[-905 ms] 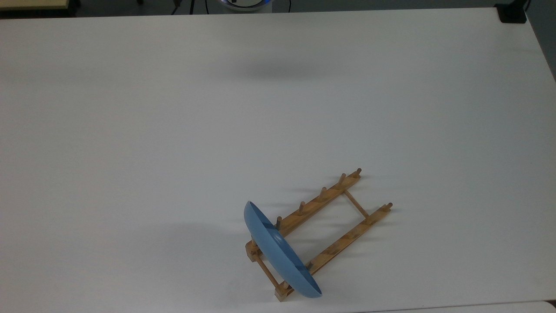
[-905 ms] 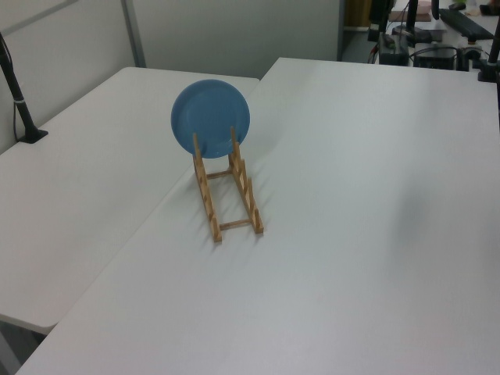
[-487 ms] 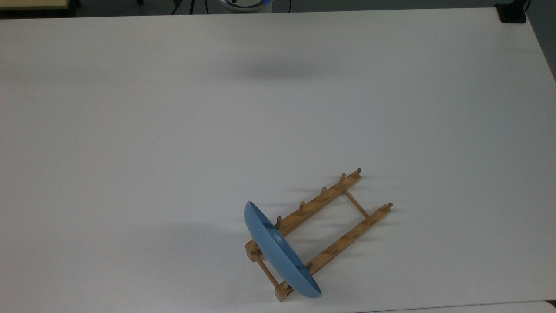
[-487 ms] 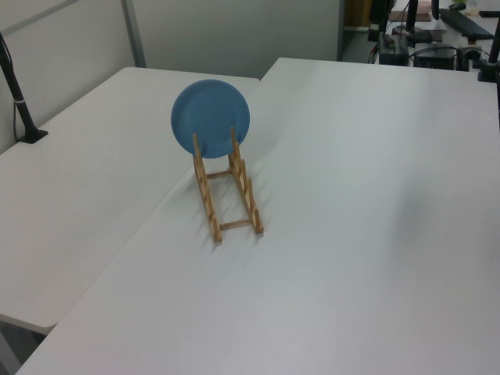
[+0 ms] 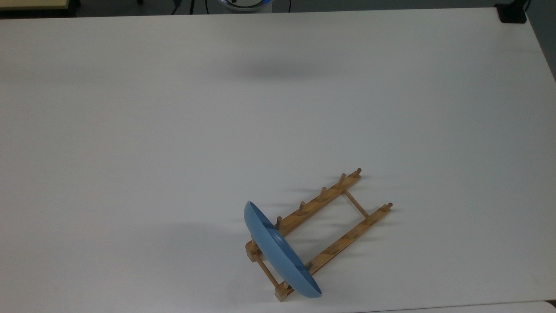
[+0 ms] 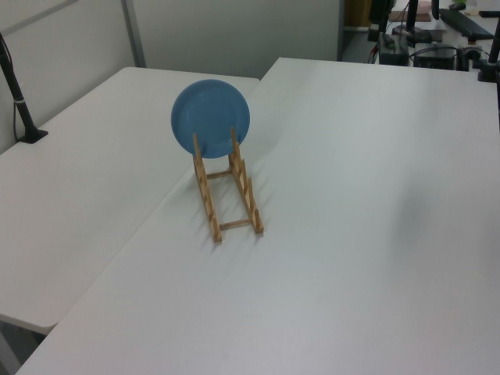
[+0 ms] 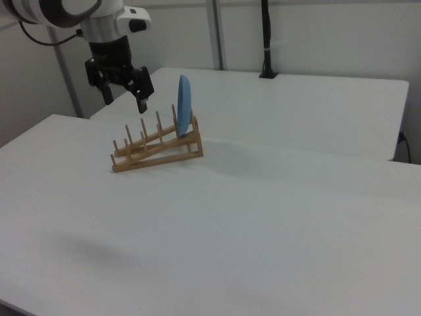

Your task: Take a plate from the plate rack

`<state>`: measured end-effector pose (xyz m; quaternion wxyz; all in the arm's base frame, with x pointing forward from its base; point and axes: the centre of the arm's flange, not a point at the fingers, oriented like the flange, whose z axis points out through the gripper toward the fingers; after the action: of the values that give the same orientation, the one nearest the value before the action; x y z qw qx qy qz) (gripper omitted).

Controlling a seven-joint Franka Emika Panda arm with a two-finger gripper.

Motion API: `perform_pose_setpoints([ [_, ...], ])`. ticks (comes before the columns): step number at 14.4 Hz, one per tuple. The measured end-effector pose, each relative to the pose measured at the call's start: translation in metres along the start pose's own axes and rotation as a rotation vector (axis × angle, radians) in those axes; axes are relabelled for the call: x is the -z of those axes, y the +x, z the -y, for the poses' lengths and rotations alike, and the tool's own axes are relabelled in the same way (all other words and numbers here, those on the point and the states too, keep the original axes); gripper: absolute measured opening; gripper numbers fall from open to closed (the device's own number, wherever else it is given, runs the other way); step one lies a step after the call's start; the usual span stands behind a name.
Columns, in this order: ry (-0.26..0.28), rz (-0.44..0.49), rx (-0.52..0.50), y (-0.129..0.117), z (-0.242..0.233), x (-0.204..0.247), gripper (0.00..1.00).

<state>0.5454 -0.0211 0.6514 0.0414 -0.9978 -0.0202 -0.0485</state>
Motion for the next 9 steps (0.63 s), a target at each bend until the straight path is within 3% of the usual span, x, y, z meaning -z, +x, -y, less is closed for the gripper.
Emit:
perform_pose_setpoints([
  [7,0.000,0.001,0.004,0.0001,-0.0006,-0.0005,1.00],
  [9,0.001,0.008,0.059,0.0017,-0.0012,-0.0047,1.00],
])
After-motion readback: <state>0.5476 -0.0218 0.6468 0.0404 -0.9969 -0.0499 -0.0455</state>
